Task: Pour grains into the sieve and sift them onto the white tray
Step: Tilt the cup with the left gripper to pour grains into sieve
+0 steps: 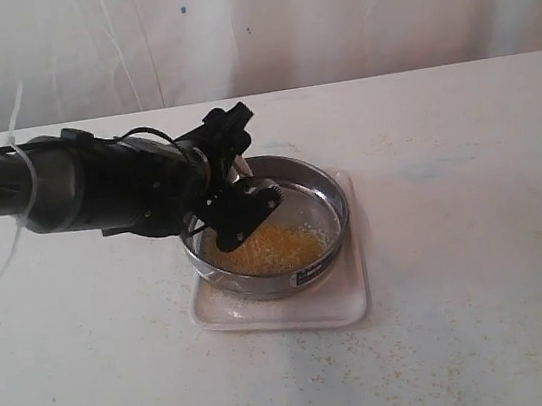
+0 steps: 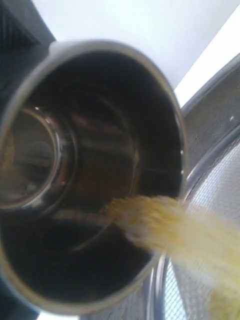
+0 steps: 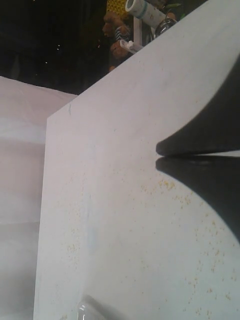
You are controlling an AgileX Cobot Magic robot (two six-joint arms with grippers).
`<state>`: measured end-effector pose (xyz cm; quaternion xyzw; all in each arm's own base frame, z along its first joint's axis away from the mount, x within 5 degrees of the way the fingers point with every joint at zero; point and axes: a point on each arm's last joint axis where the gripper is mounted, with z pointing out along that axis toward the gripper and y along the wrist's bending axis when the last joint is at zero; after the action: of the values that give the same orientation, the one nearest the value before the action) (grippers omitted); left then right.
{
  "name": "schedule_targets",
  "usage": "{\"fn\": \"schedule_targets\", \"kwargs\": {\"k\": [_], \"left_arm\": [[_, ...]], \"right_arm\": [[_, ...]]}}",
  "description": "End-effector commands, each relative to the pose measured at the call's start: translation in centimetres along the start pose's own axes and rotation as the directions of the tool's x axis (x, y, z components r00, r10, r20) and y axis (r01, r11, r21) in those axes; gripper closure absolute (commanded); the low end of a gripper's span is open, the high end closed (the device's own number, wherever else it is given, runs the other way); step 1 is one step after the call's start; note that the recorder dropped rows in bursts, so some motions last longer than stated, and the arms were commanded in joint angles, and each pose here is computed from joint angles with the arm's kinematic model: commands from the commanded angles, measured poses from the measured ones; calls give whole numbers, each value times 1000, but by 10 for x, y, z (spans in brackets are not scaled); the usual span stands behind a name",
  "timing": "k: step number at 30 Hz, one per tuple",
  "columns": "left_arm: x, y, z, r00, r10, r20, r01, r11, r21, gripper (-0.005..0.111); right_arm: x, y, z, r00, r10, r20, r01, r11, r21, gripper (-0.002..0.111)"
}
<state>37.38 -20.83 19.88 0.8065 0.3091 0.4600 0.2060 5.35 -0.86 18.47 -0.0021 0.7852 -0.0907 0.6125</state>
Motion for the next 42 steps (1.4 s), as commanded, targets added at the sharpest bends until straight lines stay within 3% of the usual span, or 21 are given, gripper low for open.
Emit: {"fn": "schedule_targets", "kwargs": {"k": [1,4,9,11,17,22,27,29,31,34,37,40,42], "left_arm": [[-11,14,-10,999,50,15,-49,997,-57,107],[-15,16,-12,998,65,14,-64,996,-62,107],[-11,16,-16,967,240,-82,-242,970,-13,107],[-12,16,-18,960,258,-106,-259,966,1,107],[-18,18,-18,967,249,-48,-251,967,-39,107],[-29,14,-17,989,141,41,-139,988,-67,107],[-26,8,-17,991,137,-4,-137,990,-30,107],[-22,9,-21,996,56,-76,-57,998,-10,107],[-16,12,-27,985,-122,-124,119,992,-28,107],[-7,20,-36,934,-347,-90,340,937,-84,107],[-3,31,-48,854,-514,84,520,848,-99,107],[0,40,-57,710,-624,326,669,743,-36,107],[5,40,-58,631,-657,413,717,697,14,107]], "right_arm": [[0,0,0,1000,-4,12,4,1000,-2,108],[0,0,0,1000,-4,12,4,1000,-2,108],[0,0,0,1000,-4,12,4,1000,-2,108],[0,0,0,1000,-4,12,4,1000,-2,108],[0,0,0,1000,-4,12,4,1000,-2,108],[0,0,0,1000,-4,12,4,1000,-2,108],[0,0,0,1000,-4,12,4,1000,-2,108],[0,0,0,1000,-4,12,4,1000,-2,108],[0,0,0,1000,-4,12,4,1000,-2,108],[0,0,0,1000,-4,12,4,1000,-2,108],[0,0,0,1000,-4,12,4,1000,-2,108],[0,0,0,1000,-4,12,4,1000,-2,108],[0,0,0,1000,-4,12,4,1000,-2,108]]}}
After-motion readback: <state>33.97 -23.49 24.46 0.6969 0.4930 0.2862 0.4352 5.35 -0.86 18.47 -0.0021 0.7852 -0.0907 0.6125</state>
